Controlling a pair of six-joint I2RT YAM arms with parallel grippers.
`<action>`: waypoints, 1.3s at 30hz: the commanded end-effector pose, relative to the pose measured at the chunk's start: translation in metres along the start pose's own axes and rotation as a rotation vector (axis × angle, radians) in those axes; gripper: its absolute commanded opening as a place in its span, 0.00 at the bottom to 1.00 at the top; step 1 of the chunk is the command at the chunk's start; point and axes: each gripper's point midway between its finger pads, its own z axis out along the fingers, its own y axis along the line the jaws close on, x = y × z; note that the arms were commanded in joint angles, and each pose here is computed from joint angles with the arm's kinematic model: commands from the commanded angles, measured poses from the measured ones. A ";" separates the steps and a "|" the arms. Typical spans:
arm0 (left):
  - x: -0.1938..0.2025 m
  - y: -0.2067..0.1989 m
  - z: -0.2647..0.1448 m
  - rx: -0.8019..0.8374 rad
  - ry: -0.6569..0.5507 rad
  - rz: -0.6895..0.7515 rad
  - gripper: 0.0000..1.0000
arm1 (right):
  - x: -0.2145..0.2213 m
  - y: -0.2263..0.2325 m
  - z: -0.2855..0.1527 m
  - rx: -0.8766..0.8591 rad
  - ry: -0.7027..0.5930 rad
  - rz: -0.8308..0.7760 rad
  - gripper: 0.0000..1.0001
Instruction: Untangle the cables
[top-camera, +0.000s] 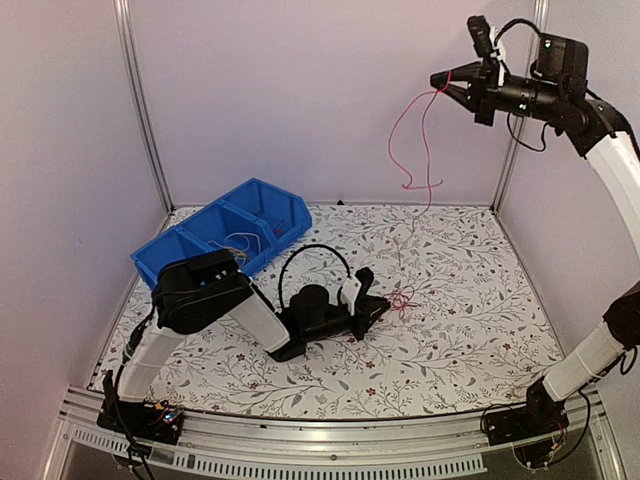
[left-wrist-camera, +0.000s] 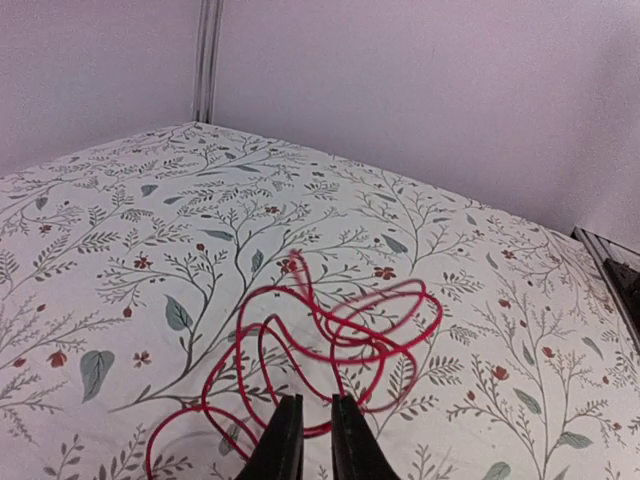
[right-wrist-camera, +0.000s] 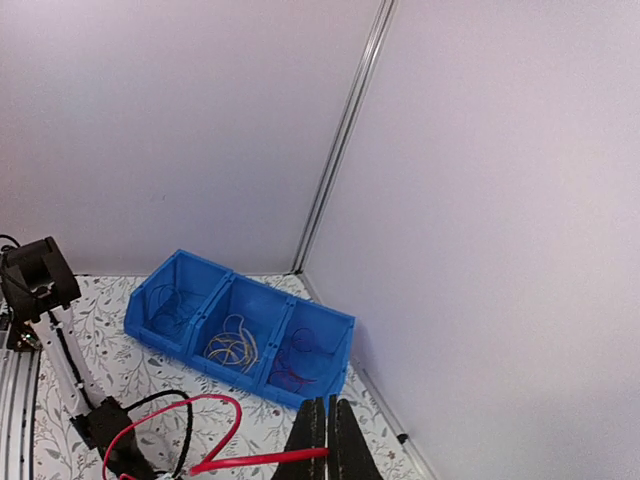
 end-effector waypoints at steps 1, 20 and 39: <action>0.007 -0.024 -0.007 0.047 -0.005 -0.036 0.06 | -0.121 0.001 -0.069 0.133 -0.213 -0.264 0.00; -0.129 -0.033 -0.097 -0.072 -0.172 -0.014 0.44 | 0.029 0.001 -0.007 -0.013 0.004 -0.004 0.00; -0.199 -0.011 -0.068 -0.205 0.039 0.125 0.68 | 0.227 0.020 0.063 -0.123 0.281 0.310 0.00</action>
